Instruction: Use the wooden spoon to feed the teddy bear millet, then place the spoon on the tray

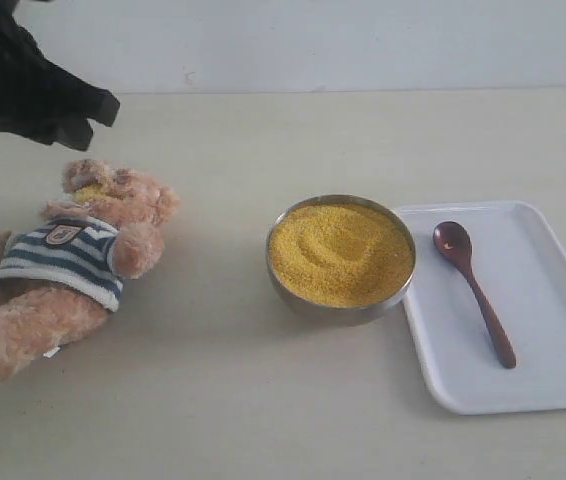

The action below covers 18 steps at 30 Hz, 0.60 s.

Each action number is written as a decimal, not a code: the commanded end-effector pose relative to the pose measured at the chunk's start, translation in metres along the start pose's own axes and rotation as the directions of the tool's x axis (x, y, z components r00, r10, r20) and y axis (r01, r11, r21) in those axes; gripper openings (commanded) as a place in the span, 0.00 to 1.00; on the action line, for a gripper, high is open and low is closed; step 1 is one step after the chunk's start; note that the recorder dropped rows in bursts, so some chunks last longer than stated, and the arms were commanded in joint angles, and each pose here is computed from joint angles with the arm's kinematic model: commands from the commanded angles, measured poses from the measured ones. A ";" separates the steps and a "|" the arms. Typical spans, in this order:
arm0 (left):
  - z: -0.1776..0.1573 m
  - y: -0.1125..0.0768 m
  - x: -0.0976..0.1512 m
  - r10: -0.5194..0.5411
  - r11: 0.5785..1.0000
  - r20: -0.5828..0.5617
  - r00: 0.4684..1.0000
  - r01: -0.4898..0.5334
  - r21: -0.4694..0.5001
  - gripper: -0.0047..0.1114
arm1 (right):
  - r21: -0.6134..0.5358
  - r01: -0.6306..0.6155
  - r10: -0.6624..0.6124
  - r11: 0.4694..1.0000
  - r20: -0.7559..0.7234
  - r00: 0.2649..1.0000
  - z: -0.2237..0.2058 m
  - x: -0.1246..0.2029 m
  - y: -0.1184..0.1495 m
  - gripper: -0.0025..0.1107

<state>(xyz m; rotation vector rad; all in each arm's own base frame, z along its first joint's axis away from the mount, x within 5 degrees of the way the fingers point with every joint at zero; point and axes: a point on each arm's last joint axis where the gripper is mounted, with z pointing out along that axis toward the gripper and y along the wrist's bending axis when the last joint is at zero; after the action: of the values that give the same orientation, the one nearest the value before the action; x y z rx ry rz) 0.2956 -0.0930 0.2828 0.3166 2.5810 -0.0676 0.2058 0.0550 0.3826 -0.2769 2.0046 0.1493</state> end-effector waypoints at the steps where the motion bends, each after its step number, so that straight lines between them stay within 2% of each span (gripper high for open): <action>1: -0.030 0.002 0.007 -0.016 1.000 0.114 0.993 0.014 0.017 0.10 | 0.012 0.005 -0.005 1.000 0.043 0.999 -0.027 0.000 -0.002 0.02; 7: -0.059 0.002 0.027 -0.052 0.998 0.231 0.972 0.040 0.058 0.07 | 0.013 0.004 -0.004 1.000 0.046 0.999 -0.045 0.002 -0.002 0.02; 11: -0.073 0.004 0.046 -0.059 0.997 0.337 0.940 0.037 0.071 0.07 | 0.013 0.003 -0.006 1.000 0.174 0.985 -0.060 0.008 -0.002 0.02; 13: -0.078 0.005 0.057 -0.062 0.996 0.375 0.925 0.036 0.076 0.07 | 0.019 0.010 -0.014 1.000 0.234 0.972 -0.068 0.018 -0.002 0.02; 18: -0.088 0.006 0.083 -0.117 0.991 0.496 0.860 0.068 0.116 0.07 | 0.032 0.033 -0.040 0.999 0.251 0.967 -0.072 0.057 -0.002 0.02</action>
<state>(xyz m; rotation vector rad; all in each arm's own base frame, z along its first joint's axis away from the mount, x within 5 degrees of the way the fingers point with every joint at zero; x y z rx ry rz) 0.1951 -0.0631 0.3162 0.2319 2.1593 -0.2207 0.1274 0.0329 0.3780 -0.2589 1.7657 0.1458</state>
